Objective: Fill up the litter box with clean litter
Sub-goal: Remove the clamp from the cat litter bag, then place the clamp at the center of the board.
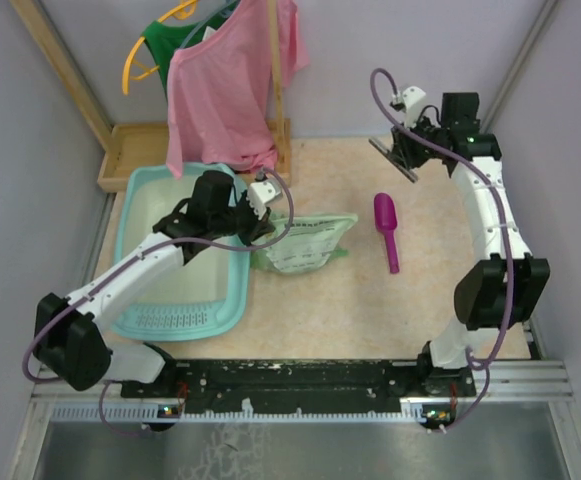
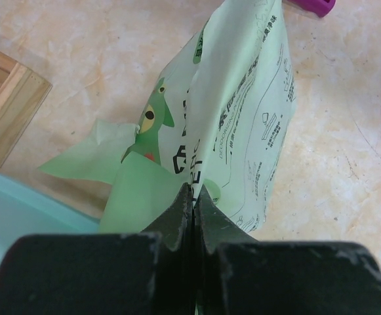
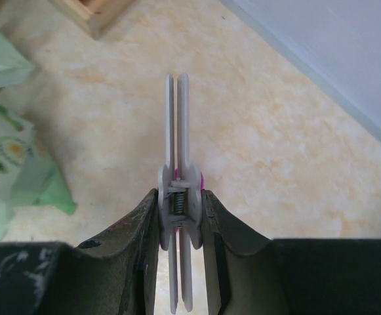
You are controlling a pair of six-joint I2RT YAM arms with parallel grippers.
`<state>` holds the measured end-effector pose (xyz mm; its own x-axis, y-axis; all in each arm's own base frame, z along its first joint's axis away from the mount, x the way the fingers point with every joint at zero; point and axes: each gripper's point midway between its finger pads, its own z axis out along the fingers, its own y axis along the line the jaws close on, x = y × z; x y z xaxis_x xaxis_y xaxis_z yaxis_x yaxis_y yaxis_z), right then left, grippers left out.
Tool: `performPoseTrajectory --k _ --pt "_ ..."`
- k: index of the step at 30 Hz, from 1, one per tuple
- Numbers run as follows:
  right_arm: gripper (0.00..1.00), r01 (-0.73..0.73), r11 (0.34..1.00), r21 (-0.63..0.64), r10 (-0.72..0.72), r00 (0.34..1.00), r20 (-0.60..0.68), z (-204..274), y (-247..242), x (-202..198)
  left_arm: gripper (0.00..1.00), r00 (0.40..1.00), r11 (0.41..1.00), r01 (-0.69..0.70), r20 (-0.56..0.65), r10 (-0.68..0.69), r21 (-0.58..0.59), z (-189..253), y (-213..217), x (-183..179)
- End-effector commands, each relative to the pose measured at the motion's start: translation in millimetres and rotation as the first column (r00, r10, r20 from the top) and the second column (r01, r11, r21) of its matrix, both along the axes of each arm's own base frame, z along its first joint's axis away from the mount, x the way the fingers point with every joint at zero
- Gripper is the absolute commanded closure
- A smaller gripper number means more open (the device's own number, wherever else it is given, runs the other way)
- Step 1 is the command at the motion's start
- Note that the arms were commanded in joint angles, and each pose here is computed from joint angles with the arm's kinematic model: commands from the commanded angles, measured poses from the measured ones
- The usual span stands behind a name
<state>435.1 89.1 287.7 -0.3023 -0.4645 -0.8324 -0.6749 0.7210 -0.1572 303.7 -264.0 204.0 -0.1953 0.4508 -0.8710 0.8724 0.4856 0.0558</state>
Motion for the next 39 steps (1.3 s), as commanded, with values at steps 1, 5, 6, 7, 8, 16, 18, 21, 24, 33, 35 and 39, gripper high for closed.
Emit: performPoseTrajectory --k 1,5,6,7,8,16,18,21,24,33,35,39 --pt "1.00 0.197 0.979 0.048 -0.193 0.978 -0.075 -27 -45 37 1.00 0.990 0.993 0.026 0.142 -0.010 -0.114 51 -14 -1" --pt "1.00 0.268 0.961 0.071 -0.254 0.954 -0.162 -56 -62 43 1.00 0.989 0.994 0.021 0.148 -0.004 -0.112 52 -15 -5" --pt "1.00 0.286 0.954 0.085 -0.268 0.947 -0.180 -62 -66 45 1.00 0.989 0.994 0.021 0.148 -0.005 -0.109 51 -15 -6" --pt "1.00 0.301 0.948 0.099 -0.277 0.940 -0.201 -69 -69 45 1.00 0.989 0.994 0.020 0.149 -0.003 -0.109 51 -16 -6" --pt "1.00 0.313 0.943 0.112 -0.284 0.934 -0.217 -74 -72 45 1.00 0.989 0.994 0.019 0.148 -0.003 -0.107 50 -16 -7" --pt "1.00 0.403 0.914 0.045 -0.371 0.876 -0.308 -144 -94 33 1.00 0.988 0.995 0.022 0.154 -0.006 -0.099 48 -20 -10" --pt "1.00 0.410 0.912 0.014 -0.384 0.865 -0.325 -162 -98 27 1.00 0.988 0.995 0.024 0.153 -0.009 -0.096 47 -21 -12" --pt "1.00 0.428 0.904 -0.005 -0.403 0.847 -0.347 -181 -105 19 1.00 0.988 0.995 0.027 0.154 -0.013 -0.093 45 -22 -13" --pt "0.98 0.452 0.892 -0.006 -0.420 0.825 -0.379 -194 -110 14 1.00 0.987 0.996 0.028 0.161 -0.013 -0.090 46 -22 -14" --pt "0.67 0.485 0.874 0.020 -0.445 0.816 -0.369 -182 -119 16 1.00 0.987 0.996 0.027 0.161 -0.013 -0.086 45 -23 -13" --pt "0.63 0.488 0.872 0.024 -0.447 0.817 -0.365 -178 -120 17 1.00 0.987 0.996 0.027 0.160 -0.013 -0.085 45 -23 -13" --pt "0.60 0.489 0.871 0.043 -0.441 0.819 -0.367 -170 -120 17 1.00 0.986 0.996 0.022 0.164 -0.008 -0.083 45 -23 -11"
